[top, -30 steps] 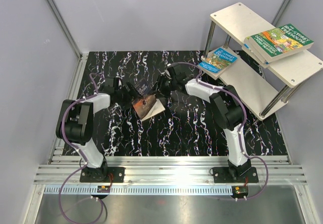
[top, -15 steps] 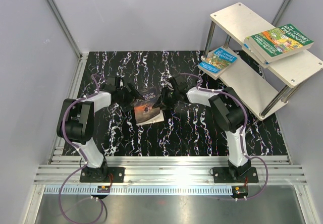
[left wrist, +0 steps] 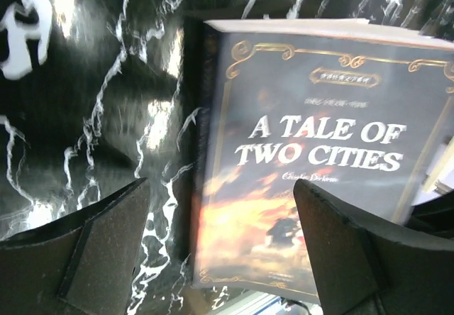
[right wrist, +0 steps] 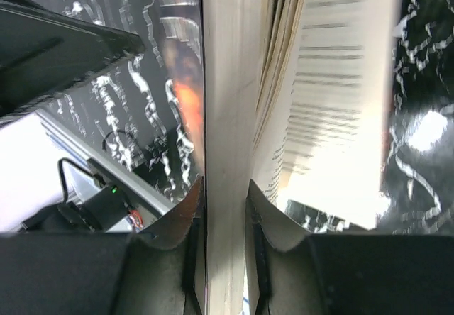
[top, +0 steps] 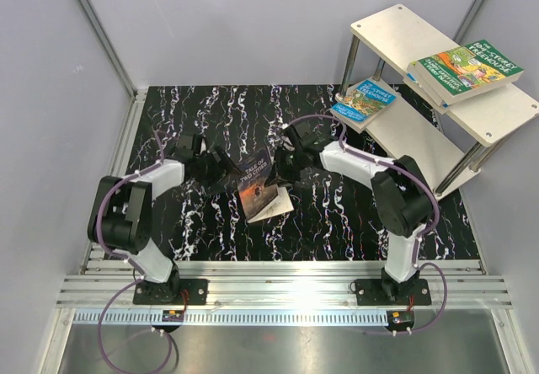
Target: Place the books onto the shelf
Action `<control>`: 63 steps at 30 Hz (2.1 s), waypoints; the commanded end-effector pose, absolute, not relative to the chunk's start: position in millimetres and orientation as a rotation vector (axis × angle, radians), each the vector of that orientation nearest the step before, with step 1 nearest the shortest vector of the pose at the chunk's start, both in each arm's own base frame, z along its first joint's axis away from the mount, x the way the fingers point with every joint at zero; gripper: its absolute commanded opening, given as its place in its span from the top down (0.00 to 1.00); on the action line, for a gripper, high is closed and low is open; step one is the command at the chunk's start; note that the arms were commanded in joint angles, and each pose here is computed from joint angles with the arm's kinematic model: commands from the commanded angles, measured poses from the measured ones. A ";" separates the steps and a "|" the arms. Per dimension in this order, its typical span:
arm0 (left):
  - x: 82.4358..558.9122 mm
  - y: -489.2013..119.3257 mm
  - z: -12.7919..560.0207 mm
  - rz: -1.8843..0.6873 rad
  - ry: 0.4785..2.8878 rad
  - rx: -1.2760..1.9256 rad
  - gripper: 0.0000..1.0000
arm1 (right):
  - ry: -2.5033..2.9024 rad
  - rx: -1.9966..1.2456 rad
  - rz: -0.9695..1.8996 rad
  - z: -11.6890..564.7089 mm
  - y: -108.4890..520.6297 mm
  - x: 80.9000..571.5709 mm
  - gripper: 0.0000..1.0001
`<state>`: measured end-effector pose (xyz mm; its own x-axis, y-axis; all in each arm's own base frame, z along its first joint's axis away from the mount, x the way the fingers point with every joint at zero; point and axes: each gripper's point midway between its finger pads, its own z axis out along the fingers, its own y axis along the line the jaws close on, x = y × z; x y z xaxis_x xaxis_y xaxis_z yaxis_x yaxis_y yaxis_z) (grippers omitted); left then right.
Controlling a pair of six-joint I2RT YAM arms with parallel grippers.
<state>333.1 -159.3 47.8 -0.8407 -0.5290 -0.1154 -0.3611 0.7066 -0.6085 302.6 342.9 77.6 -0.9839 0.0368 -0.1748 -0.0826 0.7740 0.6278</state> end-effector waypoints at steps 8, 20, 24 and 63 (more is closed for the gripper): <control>328.9 -184.0 83.3 -1.192 2.386 -0.744 0.13 | 2.518 0.075 1.517 188.5 360.2 306.6 1.00; 344.9 -202.6 115.9 -1.393 2.183 -0.740 0.14 | 2.458 0.192 2.067 185.0 373.6 271.1 1.00; 349.5 -209.9 125.3 -1.425 2.169 -0.698 0.36 | 2.421 0.201 2.149 186.4 374.7 269.6 1.00; 313.0 -206.2 341.9 -1.749 1.720 -0.549 1.00 | 1.788 0.064 2.511 316.6 328.4 245.8 0.00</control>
<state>332.5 -203.9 268.5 -0.7177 -0.6895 -0.0975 -0.0471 0.1878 -0.9811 260.4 341.4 222.2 -0.9875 0.1349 0.0813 0.0864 0.0324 0.9957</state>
